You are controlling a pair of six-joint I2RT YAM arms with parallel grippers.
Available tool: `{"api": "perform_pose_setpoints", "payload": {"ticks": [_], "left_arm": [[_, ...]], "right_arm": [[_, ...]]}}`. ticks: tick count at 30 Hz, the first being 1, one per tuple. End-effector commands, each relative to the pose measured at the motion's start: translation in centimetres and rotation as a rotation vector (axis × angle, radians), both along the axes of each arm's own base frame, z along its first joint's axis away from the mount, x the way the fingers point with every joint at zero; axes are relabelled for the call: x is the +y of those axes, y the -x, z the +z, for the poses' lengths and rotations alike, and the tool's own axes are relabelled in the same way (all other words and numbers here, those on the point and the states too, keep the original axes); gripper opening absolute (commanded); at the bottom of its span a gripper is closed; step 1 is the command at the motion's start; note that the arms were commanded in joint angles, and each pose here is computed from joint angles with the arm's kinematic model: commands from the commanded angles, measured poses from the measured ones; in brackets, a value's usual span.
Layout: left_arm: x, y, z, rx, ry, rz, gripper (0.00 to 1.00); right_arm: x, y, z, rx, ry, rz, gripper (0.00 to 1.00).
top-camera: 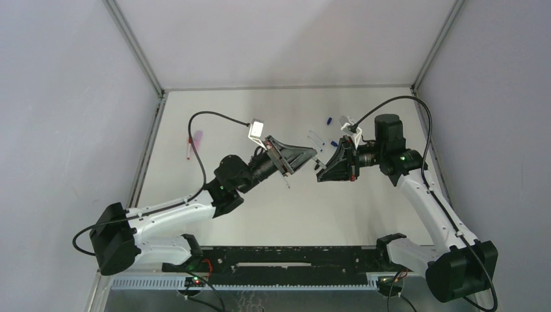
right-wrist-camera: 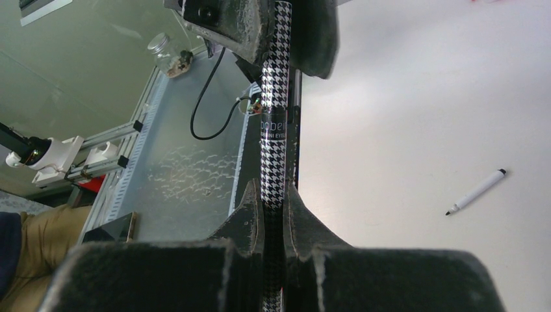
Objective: Insert the pens into the pen caps
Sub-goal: Press the pen cap onto the pen.
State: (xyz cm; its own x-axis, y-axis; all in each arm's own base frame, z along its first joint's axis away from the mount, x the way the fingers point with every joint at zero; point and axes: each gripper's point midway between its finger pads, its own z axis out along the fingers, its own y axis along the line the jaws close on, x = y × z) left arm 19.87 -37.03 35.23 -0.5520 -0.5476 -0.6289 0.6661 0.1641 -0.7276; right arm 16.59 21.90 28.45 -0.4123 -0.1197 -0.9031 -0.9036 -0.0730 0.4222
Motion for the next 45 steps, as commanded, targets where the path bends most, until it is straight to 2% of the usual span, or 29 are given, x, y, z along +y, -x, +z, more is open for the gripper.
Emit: {"api": "perform_pose_setpoints", "payload": {"ticks": [1,6,7,15,24,29,33,38,39,42,45], "left_arm": [[0.3,0.2,3.2,-0.047,0.068,-0.012,0.23],[-0.3,0.4,2.4,-0.036,0.052,-0.038,0.01],[-0.6,0.6,2.1,-0.032,0.045,-0.052,0.00],[-3.5,2.9,-1.9,0.016,-0.043,-0.127,0.00],[-9.5,9.4,-9.0,0.200,-0.158,-0.354,0.00],[-9.7,11.5,-11.0,0.238,-0.192,-0.411,0.00],[-8.4,10.2,-9.5,0.205,-0.144,-0.350,0.00],[-5.5,6.9,-4.9,0.137,-0.017,-0.218,0.11],[-4.4,6.5,-3.3,0.107,0.023,-0.190,0.18],[-1.5,5.1,-0.6,0.028,0.067,-0.056,0.47],[0.7,4.5,0.4,-0.049,0.028,0.033,0.64]], "right_arm": [[0.2,0.0,1.3,-0.064,-0.020,0.019,0.00],[0.1,0.0,1.3,-0.065,-0.021,0.018,0.00],[0.1,-0.1,1.3,-0.064,-0.019,0.014,0.00],[0.2,-1.1,1.4,-0.065,0.004,-0.049,0.00],[-0.1,-3.9,2.5,-0.106,0.017,-0.193,0.00],[-0.6,-5.3,3.7,-0.097,-0.023,-0.216,0.00],[-0.1,-4.3,2.5,-0.090,-0.001,-0.167,0.00],[0.0,-2.4,0.5,-0.104,0.019,-0.078,0.00],[0.0,-2.4,0.1,-0.099,0.020,-0.075,0.00],[0.0,-2.2,-0.5,-0.100,0.024,-0.069,0.00],[0.1,-2.0,-0.6,-0.093,0.018,-0.049,0.00]]}}
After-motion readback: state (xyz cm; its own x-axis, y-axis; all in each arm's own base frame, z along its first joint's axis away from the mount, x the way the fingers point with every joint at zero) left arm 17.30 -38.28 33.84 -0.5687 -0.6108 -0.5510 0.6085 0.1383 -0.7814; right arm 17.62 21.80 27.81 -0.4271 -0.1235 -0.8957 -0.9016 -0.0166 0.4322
